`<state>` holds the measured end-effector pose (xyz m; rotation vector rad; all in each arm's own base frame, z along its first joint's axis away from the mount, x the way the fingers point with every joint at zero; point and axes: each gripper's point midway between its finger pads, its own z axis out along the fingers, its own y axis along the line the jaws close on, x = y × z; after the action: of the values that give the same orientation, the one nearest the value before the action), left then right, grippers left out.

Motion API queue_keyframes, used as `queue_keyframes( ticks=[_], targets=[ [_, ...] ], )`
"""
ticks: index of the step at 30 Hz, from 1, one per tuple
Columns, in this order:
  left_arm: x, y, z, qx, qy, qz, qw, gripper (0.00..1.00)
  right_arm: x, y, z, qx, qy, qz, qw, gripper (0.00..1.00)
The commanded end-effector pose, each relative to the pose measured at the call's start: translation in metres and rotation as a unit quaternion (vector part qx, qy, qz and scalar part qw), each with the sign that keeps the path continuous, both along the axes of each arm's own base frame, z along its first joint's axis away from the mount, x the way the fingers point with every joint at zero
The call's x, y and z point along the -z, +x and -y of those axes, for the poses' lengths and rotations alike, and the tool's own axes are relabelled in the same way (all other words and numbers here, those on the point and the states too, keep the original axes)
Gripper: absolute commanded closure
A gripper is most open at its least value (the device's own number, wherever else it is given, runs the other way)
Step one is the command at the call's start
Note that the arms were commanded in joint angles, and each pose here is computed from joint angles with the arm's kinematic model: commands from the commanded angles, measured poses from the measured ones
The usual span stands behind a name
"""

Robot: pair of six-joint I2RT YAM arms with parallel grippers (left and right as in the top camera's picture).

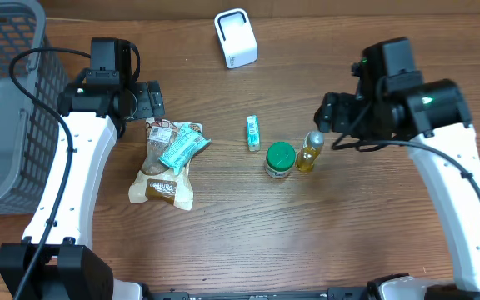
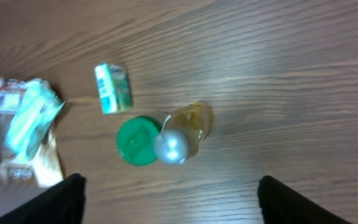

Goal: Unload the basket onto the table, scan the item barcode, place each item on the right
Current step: 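Move the right gripper over the yellow soap bottle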

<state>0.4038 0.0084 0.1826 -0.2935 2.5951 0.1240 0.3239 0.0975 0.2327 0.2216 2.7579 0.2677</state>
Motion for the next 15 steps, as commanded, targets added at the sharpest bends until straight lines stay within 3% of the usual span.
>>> queue_keyframes(
  ticks=[1,9,15],
  targets=[
    [-0.006,0.001,-0.005,-0.001,0.009,0.008,1.000,0.01,0.007,0.003,0.011,0.068,-0.049,0.014,0.996,0.10],
    [-0.006,0.001,-0.005,-0.001,0.009,0.008,1.000,0.00,0.032,0.009,0.001,0.070,-0.046,0.017,0.996,0.07],
    [-0.006,0.001,-0.005,-0.002,0.009,0.008,1.000,0.01,0.053,0.008,-0.007,0.062,-0.029,0.008,0.998,0.12]
  ],
)
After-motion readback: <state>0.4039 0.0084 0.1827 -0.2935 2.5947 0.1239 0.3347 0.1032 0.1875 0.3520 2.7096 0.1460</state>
